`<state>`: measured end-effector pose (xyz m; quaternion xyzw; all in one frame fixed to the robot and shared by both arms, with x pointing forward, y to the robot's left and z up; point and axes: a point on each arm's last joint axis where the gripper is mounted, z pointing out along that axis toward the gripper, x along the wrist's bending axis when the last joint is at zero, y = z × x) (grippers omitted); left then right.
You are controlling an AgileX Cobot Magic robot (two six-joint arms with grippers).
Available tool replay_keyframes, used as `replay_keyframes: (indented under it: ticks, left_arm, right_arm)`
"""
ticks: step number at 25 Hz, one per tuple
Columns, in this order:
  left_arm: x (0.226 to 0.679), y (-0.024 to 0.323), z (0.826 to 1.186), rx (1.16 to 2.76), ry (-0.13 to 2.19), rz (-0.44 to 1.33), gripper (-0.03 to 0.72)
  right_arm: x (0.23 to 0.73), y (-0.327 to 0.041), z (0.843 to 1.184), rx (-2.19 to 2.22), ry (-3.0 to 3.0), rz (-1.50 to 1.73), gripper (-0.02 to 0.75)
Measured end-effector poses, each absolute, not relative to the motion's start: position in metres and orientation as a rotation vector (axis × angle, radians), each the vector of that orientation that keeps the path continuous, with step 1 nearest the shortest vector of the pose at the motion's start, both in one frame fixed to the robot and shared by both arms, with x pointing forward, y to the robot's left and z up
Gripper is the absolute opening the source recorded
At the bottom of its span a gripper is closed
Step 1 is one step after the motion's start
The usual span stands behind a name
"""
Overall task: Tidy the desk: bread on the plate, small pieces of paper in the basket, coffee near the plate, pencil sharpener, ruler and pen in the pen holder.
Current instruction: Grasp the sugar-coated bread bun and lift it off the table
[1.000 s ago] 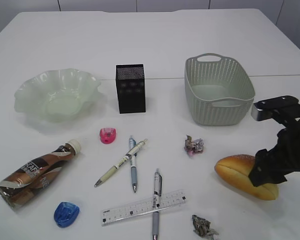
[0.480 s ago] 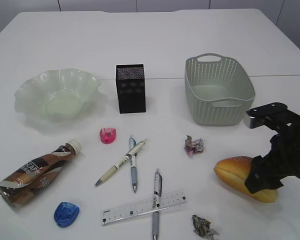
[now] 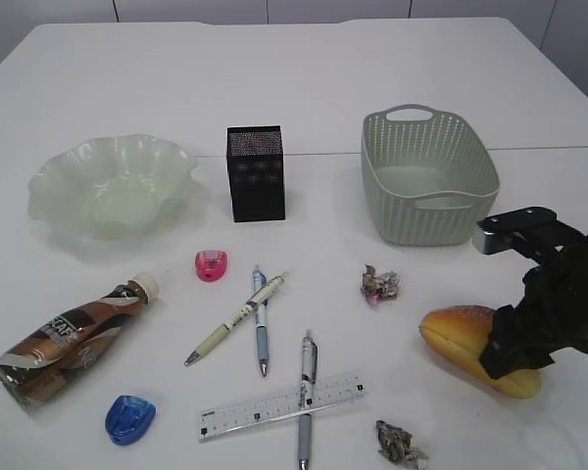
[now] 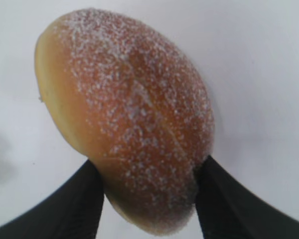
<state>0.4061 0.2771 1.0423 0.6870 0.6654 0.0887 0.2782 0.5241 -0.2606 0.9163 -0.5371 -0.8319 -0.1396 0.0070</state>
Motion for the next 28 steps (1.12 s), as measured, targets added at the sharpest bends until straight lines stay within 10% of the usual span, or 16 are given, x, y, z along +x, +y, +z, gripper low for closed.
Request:
replay_keyframes:
  ticks: [9, 28]
  left_arm:
    - [0.406, 0.277, 1.042, 1.846, 1.784, 0.239, 0.433]
    - [0.406, 0.273, 1.044, 1.809, 1.765, 0.193, 0.433]
  right_arm:
    - [0.525, -0.259, 0.917, -1.700, -2.574, -0.461, 0.276]
    - [0.485, -0.242, 1.014, -1.578, -2.544, -0.906, 0.268]
